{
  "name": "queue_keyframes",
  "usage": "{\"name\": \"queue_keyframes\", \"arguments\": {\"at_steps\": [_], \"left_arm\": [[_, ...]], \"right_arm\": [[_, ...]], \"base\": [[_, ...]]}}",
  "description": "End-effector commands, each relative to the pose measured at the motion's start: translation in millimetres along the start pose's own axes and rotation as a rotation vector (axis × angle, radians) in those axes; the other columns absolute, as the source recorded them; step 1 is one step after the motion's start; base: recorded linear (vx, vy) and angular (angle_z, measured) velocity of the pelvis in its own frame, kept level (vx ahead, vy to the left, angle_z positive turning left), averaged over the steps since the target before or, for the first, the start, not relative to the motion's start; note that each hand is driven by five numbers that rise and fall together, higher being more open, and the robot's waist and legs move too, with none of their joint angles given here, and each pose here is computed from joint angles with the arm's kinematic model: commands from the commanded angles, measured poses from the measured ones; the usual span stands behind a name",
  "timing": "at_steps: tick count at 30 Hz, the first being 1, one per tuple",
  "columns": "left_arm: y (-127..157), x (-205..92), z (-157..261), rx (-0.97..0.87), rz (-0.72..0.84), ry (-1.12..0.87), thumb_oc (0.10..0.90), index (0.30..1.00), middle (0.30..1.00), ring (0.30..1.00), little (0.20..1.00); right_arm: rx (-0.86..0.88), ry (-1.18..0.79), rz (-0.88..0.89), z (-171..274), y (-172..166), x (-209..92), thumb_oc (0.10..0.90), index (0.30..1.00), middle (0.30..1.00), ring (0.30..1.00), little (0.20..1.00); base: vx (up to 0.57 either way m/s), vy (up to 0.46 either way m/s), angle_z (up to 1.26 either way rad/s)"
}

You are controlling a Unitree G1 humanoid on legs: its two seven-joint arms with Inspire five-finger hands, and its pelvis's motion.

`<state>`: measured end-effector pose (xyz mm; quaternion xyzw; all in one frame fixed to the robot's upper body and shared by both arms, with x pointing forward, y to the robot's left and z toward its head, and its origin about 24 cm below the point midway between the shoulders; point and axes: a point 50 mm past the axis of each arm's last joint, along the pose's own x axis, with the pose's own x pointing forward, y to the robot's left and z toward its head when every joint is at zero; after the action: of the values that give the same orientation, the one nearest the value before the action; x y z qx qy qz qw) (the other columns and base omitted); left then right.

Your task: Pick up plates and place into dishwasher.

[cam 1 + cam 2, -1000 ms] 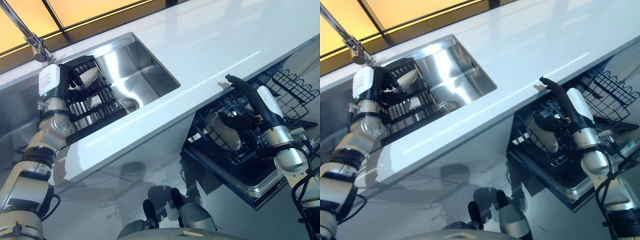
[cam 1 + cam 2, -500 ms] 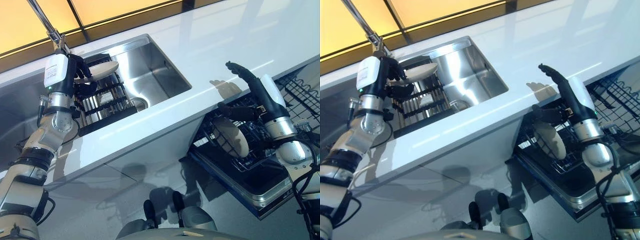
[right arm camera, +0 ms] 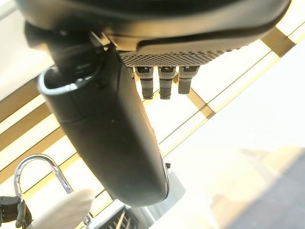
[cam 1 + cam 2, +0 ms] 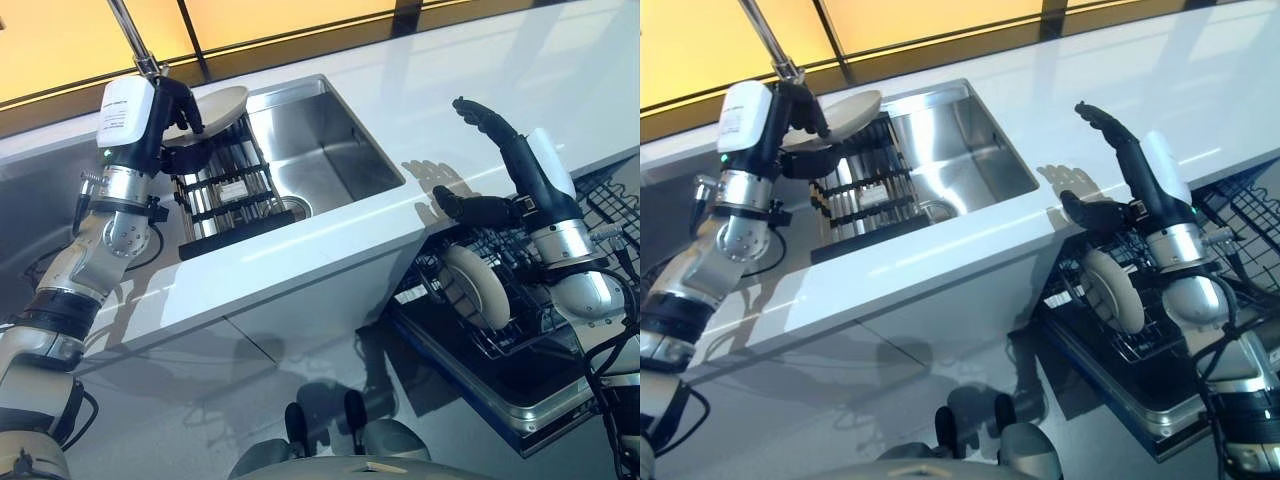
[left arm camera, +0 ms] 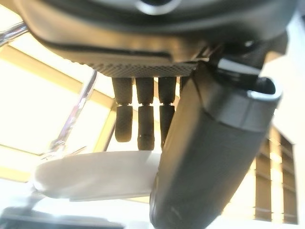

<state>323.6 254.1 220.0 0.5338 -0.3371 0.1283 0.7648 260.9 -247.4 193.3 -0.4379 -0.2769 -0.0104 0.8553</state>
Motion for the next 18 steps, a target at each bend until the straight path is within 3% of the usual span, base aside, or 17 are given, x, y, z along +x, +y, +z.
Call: {"name": "queue_keyframes", "arguments": {"at_steps": [1, 12, 18], "left_arm": [[25.8, 18.2, 23.1, -0.018, 0.093, -0.171, 0.1, 0.3, 0.3, 0.3, 0.2], [17.6, 26.2, 63.3, -0.122, 0.029, -0.319, 0.1, 0.3, 0.3, 0.3, 0.2], [14.3, 29.4, 90.7, -0.196, -0.029, -0.421, 0.1, 0.3, 0.3, 0.3, 0.2]], "right_arm": [[-0.064, -0.194, -0.084, 25.8, -20.1, 23.2, 0.8, 0.9, 0.9, 0.9, 0.9], [-0.149, -0.234, -0.103, 33.9, -13.1, 42.5, 0.8, 0.9, 0.9, 0.9, 0.9], [-0.284, -0.248, -0.141, 37.6, -13.2, 55.8, 0.8, 0.9, 0.9, 0.9, 0.9]], "base": [[-0.03, -0.004, 0.03], [0.0, -0.001, 0.0], [0.0, 0.0, 0.0]]}}
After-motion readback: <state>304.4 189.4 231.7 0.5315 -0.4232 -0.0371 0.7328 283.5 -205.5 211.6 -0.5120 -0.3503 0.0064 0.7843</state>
